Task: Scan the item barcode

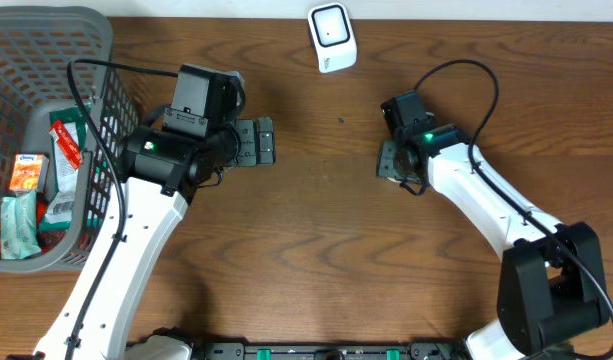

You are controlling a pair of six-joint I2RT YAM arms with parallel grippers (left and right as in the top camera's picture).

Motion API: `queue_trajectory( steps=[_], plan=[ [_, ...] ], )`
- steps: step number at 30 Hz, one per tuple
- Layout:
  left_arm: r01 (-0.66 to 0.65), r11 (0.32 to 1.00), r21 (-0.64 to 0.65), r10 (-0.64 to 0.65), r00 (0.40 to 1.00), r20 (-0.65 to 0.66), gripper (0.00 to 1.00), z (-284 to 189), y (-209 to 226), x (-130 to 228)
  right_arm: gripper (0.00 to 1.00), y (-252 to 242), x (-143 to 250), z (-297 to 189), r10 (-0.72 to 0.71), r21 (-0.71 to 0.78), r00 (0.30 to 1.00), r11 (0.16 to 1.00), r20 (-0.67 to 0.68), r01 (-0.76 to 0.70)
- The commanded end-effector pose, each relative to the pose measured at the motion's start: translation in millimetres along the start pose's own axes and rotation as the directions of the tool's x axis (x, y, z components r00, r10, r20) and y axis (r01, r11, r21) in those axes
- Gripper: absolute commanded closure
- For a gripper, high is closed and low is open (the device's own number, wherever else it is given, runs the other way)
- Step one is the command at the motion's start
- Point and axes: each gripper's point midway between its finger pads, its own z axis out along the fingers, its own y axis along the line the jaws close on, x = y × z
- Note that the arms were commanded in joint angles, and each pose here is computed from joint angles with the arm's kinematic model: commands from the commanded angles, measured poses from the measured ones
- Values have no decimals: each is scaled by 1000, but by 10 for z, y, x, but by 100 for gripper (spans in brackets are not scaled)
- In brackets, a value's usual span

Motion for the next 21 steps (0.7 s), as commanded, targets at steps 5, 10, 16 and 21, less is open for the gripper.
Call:
queue_trajectory(
  steps=[5, 10, 16, 21],
  plan=[
    [4, 1000, -2, -4, 1000, 21, 4, -64, 6, -50, 42, -29, 136, -94, -377, -42, 925, 926, -43, 376],
    [4, 1000, -2, -4, 1000, 21, 4, -64, 6, -50, 33, -24, 49, -163, -222, -42, 975, 974, -21, 221],
    [4, 1000, -2, -4, 1000, 21, 4, -64, 6, -50, 1, -13, -146, -319, 262, -81, 965, 962, 27, -259],
    [4, 1000, -2, -4, 1000, 21, 4, -64, 6, -50, 4, -56, -341, -297, 499, -112, 864, 865, 75, -489]
  ],
)
